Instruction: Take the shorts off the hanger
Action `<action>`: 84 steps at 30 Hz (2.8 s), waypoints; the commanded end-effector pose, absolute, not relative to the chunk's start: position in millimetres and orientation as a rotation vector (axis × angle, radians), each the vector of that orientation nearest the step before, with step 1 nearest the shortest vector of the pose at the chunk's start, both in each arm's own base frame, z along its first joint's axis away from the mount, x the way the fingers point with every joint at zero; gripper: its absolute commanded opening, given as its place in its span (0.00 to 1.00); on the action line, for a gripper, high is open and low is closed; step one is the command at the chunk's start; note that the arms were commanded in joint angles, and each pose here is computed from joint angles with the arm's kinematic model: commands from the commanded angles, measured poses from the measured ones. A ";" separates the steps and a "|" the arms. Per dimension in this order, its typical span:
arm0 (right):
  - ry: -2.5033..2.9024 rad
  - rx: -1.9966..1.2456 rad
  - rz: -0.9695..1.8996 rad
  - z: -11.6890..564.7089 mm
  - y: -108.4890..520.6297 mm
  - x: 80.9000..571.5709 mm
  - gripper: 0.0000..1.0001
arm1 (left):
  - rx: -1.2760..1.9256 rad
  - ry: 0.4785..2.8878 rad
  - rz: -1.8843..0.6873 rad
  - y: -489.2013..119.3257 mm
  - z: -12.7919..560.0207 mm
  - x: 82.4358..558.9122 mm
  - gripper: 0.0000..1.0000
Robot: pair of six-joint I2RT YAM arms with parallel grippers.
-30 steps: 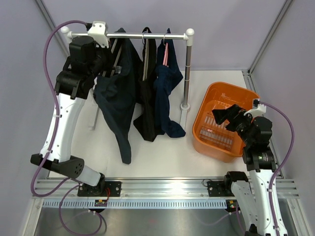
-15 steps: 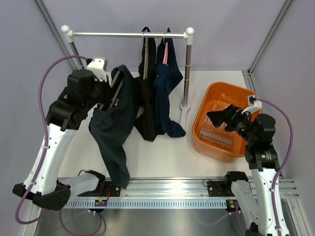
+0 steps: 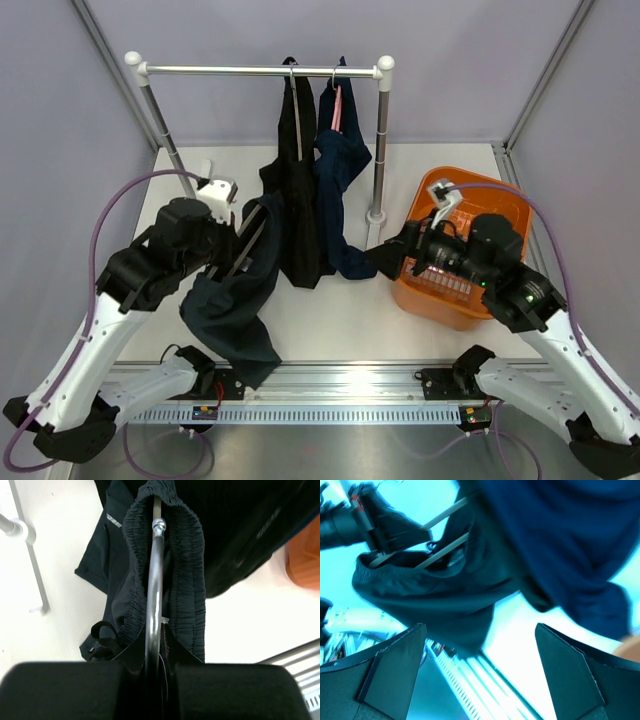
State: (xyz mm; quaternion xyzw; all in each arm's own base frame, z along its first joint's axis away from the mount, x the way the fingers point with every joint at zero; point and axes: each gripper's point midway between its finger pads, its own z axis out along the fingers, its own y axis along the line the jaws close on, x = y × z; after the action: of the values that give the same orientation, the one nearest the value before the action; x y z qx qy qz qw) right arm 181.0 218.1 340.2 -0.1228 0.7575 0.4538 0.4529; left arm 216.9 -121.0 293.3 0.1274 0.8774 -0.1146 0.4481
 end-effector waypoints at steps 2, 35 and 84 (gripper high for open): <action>1.912 -0.377 1.037 336.2 262.1 183.3 0.99 | 0.298 2.089 -0.369 -119.8 310.7 198.6 0.00; 2.062 -0.335 0.794 300.6 429.0 223.1 0.65 | 0.486 2.050 -0.636 -130.3 316.1 132.3 0.00; 1.983 -0.548 0.654 320.6 411.1 158.0 0.00 | 0.117 1.550 -0.675 -91.2 410.4 140.3 0.00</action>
State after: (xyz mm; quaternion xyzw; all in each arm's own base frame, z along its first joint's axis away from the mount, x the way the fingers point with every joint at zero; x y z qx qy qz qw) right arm 195.6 398.2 276.6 -0.1763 0.8475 0.2397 0.4396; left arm 116.8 -97.7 380.1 0.1358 0.7289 -0.2862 0.6069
